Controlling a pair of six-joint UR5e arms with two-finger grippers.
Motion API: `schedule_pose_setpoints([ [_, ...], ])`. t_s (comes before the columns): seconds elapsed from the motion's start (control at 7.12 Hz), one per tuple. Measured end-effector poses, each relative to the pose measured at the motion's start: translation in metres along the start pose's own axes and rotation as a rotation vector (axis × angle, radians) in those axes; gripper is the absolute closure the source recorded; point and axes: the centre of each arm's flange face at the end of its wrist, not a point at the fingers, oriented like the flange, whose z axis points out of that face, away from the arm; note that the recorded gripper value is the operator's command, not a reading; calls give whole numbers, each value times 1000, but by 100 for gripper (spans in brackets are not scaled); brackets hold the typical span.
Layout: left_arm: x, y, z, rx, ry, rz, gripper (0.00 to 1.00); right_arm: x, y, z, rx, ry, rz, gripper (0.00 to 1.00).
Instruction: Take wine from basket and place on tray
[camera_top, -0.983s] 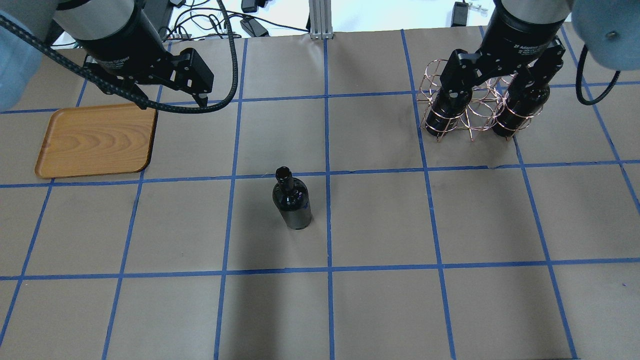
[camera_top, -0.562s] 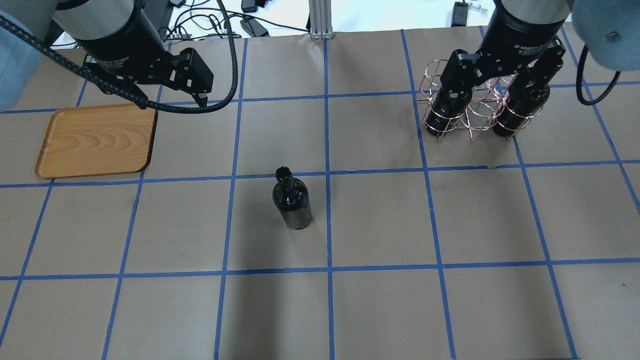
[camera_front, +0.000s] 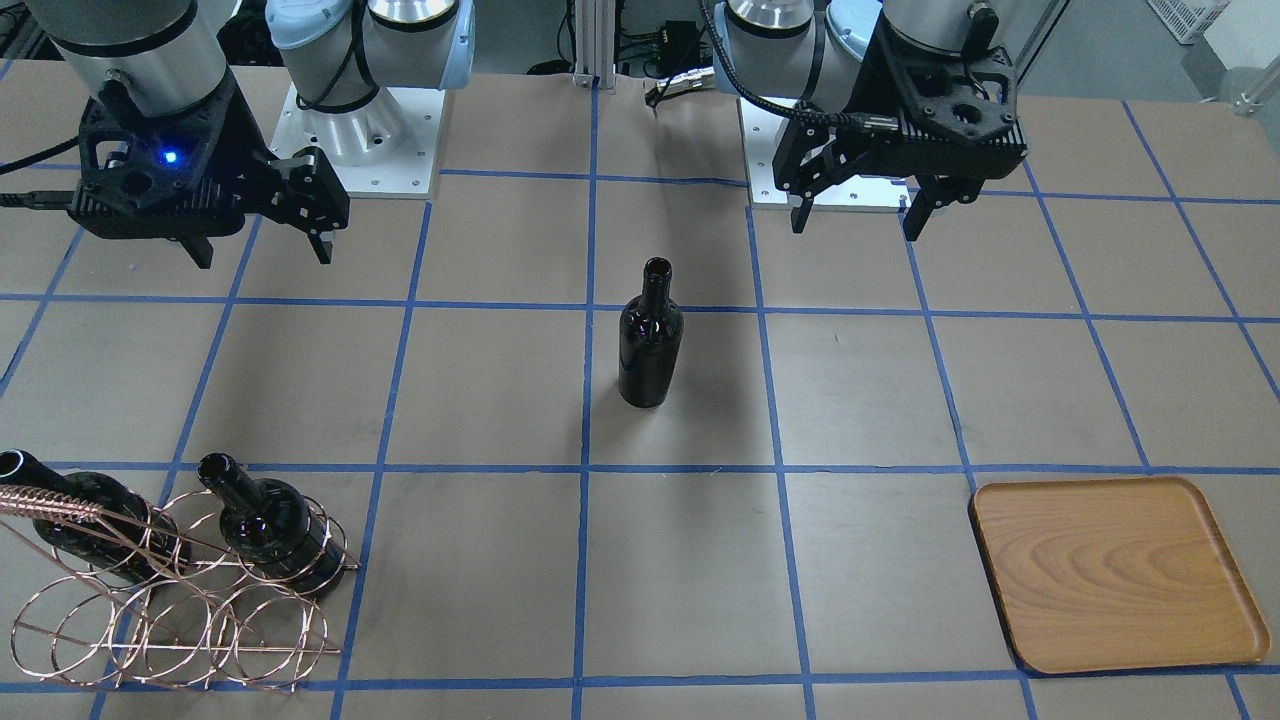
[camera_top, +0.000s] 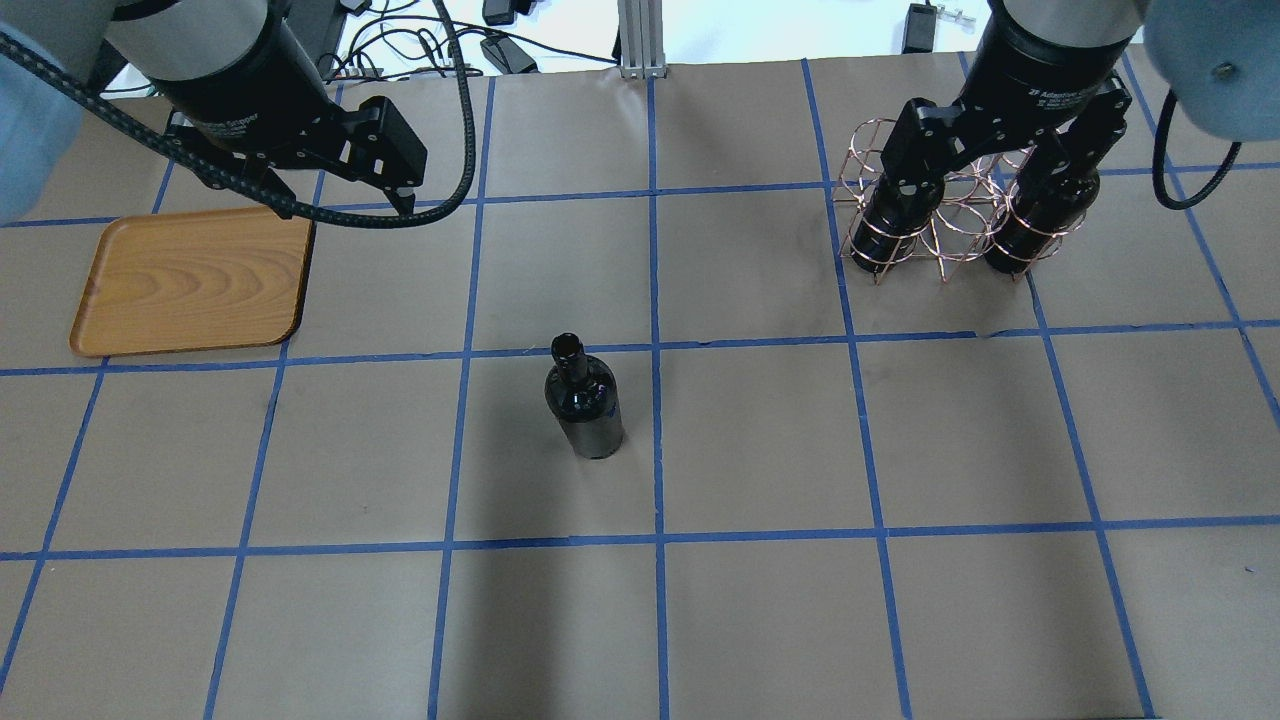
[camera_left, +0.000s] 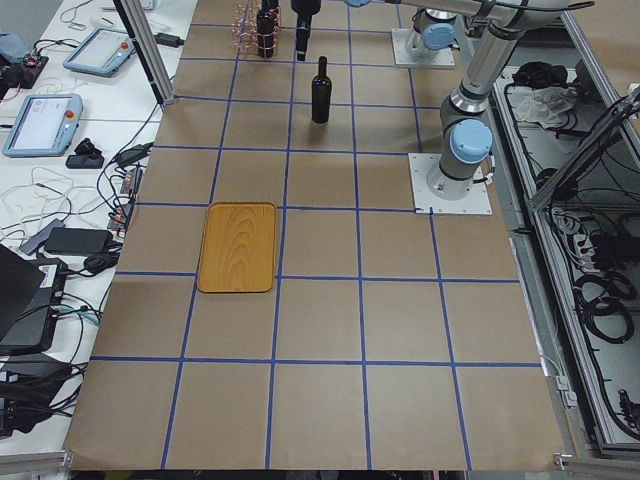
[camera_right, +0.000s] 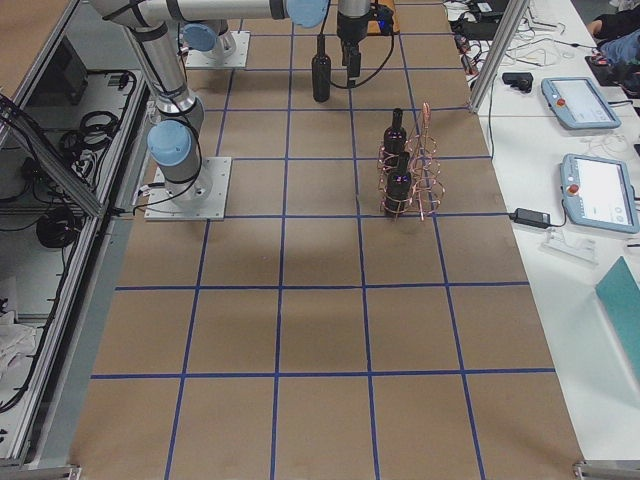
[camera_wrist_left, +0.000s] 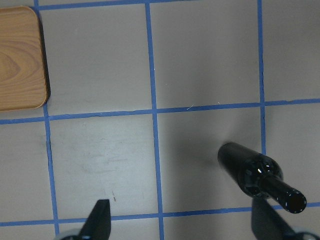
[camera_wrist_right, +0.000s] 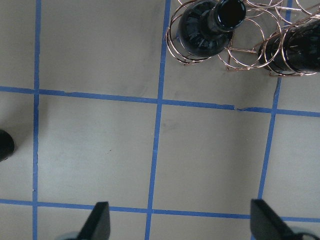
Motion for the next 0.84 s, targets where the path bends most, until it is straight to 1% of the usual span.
schedule_pose_setpoints([
  [0.84,0,0,0,0,0,0,0,0,-2,-1,13,-1,3,0],
])
